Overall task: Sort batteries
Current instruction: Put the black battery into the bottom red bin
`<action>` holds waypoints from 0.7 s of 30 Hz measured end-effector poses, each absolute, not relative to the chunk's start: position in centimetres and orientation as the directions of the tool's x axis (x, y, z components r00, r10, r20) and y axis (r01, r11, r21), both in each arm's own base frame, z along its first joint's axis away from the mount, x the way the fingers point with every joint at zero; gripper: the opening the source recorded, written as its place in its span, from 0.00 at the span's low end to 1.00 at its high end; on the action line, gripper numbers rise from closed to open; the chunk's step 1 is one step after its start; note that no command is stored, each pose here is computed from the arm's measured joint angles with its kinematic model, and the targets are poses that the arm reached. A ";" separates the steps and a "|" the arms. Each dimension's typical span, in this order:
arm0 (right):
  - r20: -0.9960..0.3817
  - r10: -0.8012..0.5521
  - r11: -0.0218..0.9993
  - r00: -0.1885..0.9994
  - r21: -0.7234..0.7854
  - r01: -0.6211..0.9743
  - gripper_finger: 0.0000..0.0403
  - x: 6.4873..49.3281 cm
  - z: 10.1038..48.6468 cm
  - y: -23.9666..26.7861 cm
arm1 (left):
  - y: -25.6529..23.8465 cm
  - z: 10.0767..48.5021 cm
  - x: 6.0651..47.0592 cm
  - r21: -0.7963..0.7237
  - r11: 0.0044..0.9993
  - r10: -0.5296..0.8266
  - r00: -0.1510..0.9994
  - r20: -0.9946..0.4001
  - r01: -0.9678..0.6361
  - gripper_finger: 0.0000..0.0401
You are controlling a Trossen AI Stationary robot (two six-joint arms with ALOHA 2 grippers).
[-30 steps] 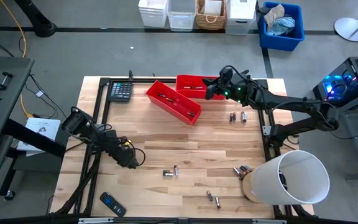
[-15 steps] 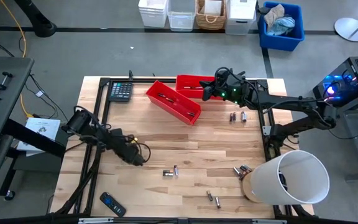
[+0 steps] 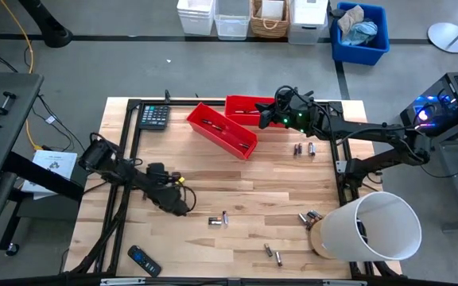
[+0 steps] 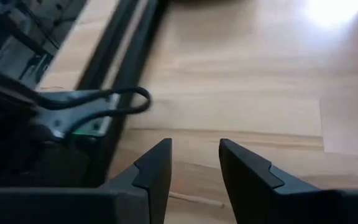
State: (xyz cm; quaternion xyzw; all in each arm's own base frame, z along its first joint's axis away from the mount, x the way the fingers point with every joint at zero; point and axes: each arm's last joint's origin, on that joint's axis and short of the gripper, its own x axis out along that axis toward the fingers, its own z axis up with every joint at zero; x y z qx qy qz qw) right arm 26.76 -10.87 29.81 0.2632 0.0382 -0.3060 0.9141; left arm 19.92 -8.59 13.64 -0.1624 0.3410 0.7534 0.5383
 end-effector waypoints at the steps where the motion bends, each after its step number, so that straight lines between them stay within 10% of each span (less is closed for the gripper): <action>1: -0.231 -0.539 0.674 0.810 0.458 0.580 0.00 26.8 29.8 -10.9 | -8.8 14.2 19.8 0.346 -0.184 0.709 -0.368 -0.602 -0.920 0.32; 15: -0.231 -0.485 0.670 0.844 0.522 0.528 0.00 26.9 29.8 -10.7 | -16.1 21.3 17.1 0.055 0.187 0.377 0.020 -0.926 -0.981 0.32; 21: -0.237 -0.452 0.721 0.860 0.470 0.509 0.00 26.9 29.8 -10.6 | -17.3 22.5 15.3 0.065 0.256 0.184 -0.018 -0.983 -0.964 0.32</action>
